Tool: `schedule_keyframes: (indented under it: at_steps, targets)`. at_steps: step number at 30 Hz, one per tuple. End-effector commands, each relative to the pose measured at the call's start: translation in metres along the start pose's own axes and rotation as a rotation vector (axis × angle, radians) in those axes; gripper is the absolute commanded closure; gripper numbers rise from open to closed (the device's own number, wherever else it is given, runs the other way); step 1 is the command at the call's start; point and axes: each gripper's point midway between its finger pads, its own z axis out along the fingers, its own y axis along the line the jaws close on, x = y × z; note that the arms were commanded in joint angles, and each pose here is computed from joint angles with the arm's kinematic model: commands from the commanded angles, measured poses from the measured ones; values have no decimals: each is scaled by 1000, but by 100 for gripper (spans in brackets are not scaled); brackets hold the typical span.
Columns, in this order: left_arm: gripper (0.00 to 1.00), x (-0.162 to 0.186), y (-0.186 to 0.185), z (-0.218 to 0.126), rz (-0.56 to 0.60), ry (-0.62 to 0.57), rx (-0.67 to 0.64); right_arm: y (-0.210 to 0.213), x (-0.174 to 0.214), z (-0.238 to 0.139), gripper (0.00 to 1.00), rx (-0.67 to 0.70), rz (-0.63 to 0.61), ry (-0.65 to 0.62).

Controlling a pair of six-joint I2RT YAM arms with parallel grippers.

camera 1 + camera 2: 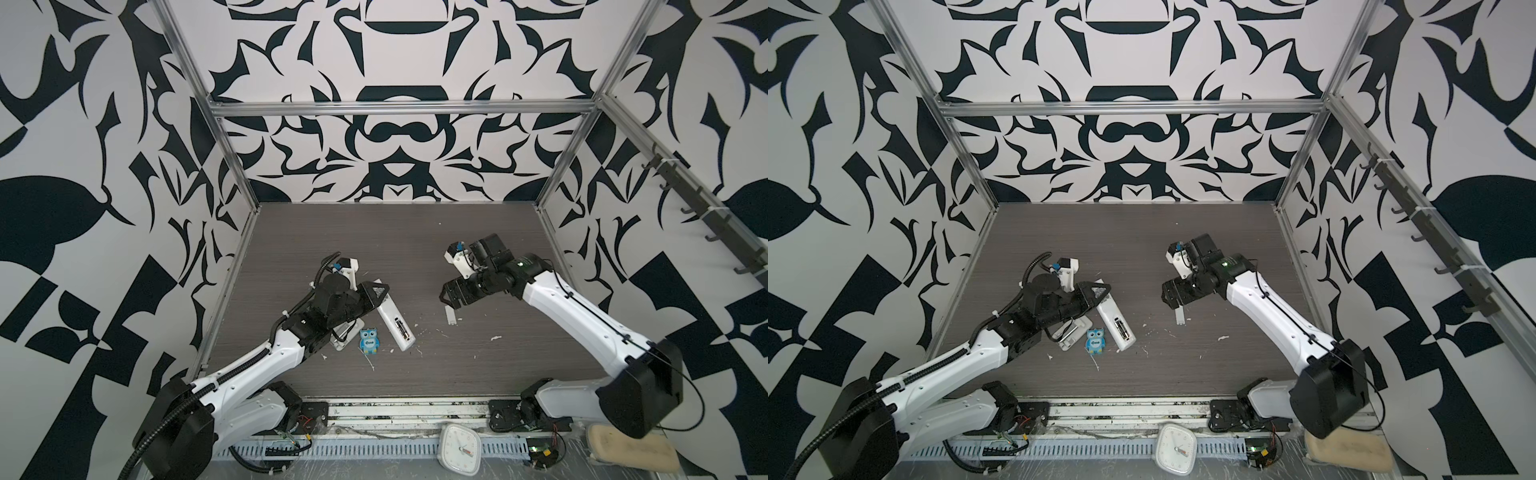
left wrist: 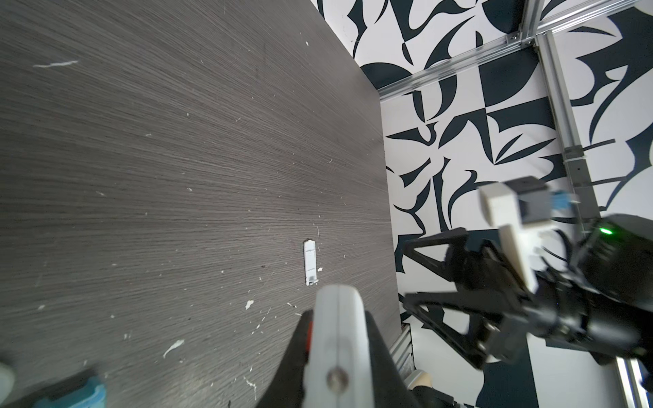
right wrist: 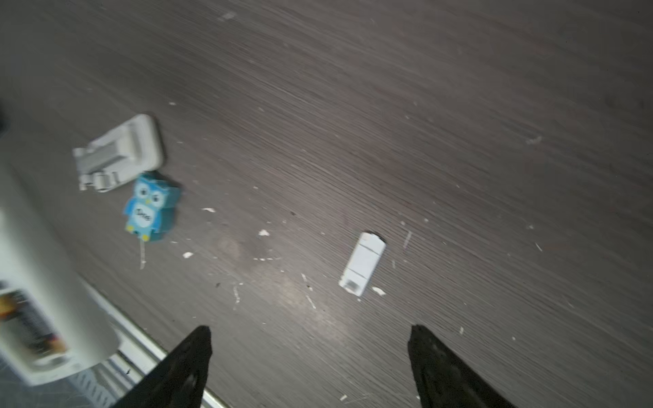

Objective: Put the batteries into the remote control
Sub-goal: 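Move the right gripper over the white battery cover on the table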

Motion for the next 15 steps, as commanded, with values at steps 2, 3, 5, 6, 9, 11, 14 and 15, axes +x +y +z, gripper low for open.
schedule_keyframes:
  at_steps: [2,3,5,6,9,11,14,15]
  targets:
    - [100,-4,-4,-5,-5,-28,15,-16,24,22,11,43,23,115]
    - [100,-4,-4,-5,-4,-28,14,-16,26,30,12,32,35,125]
    - [100,-4,-4,-5,-2,-28,12,-19,31,42,14,31,57,152]
    - [100,-4,-4,-5,-3,-28,12,-20,33,48,15,30,65,169]
    - [100,-4,-4,-4,0,-22,2,-22,40,62,19,24,81,205]
    - [100,-4,-3,-3,3,-19,-1,-22,43,67,23,19,89,220]
    - [100,-4,-2,0,3,-16,-6,-23,46,72,32,15,94,243]
    - [100,-4,-2,1,2,-16,-6,-23,47,75,37,14,96,249]
